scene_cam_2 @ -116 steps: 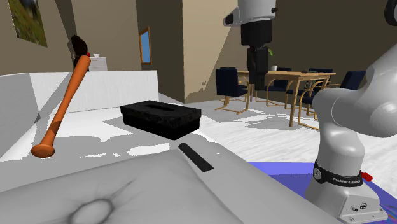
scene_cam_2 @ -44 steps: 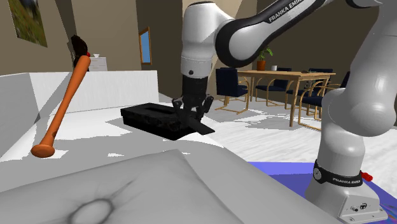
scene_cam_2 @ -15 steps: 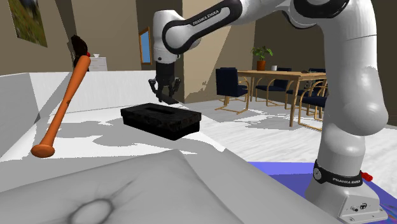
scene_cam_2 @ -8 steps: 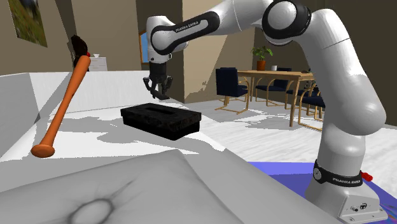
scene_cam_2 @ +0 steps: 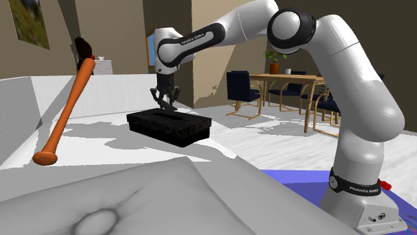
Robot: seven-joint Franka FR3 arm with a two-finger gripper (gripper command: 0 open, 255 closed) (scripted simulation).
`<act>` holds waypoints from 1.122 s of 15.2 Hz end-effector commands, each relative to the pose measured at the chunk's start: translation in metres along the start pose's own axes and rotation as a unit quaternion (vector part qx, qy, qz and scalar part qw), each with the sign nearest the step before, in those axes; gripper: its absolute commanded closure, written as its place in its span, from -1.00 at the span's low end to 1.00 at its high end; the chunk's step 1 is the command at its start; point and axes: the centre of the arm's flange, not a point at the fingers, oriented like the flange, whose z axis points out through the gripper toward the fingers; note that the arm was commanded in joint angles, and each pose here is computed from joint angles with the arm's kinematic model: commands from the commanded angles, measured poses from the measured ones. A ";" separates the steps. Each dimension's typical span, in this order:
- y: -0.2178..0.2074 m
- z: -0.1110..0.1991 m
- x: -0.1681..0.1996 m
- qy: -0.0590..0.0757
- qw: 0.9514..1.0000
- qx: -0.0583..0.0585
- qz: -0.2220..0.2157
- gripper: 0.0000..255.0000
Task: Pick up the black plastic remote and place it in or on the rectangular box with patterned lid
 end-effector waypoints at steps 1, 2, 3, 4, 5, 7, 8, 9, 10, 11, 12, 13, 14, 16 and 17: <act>-0.001 0.010 -0.003 0.000 1.000 0.000 0.000 1.00; -0.001 0.015 -0.004 0.000 1.000 0.000 0.000 1.00; -0.001 0.020 -0.005 0.000 1.000 0.000 0.000 1.00; -0.001 0.024 -0.006 0.000 1.000 0.000 0.000 1.00; -0.001 0.024 -0.006 0.000 1.000 0.000 0.000 1.00; -0.001 0.024 -0.006 0.000 1.000 0.000 0.000 1.00; -0.001 0.024 -0.006 0.000 1.000 0.000 0.000 1.00; -0.001 0.024 -0.006 0.000 1.000 0.000 0.000 1.00; -0.001 0.024 -0.006 0.000 1.000 0.000 0.000 1.00; -0.001 0.024 -0.006 0.000 1.000 0.000 0.000 1.00; -0.001 0.024 -0.006 0.000 1.000 0.000 0.000 1.00; -0.001 0.024 -0.006 0.000 1.000 0.000 0.000 -1.00; -0.001 0.024 -0.006 0.000 1.000 0.000 0.000 -1.00; -0.001 0.024 -0.006 0.000 1.000 0.000 0.000 -1.00; -0.001 0.024 -0.006 0.000 1.000 0.000 0.000 -1.00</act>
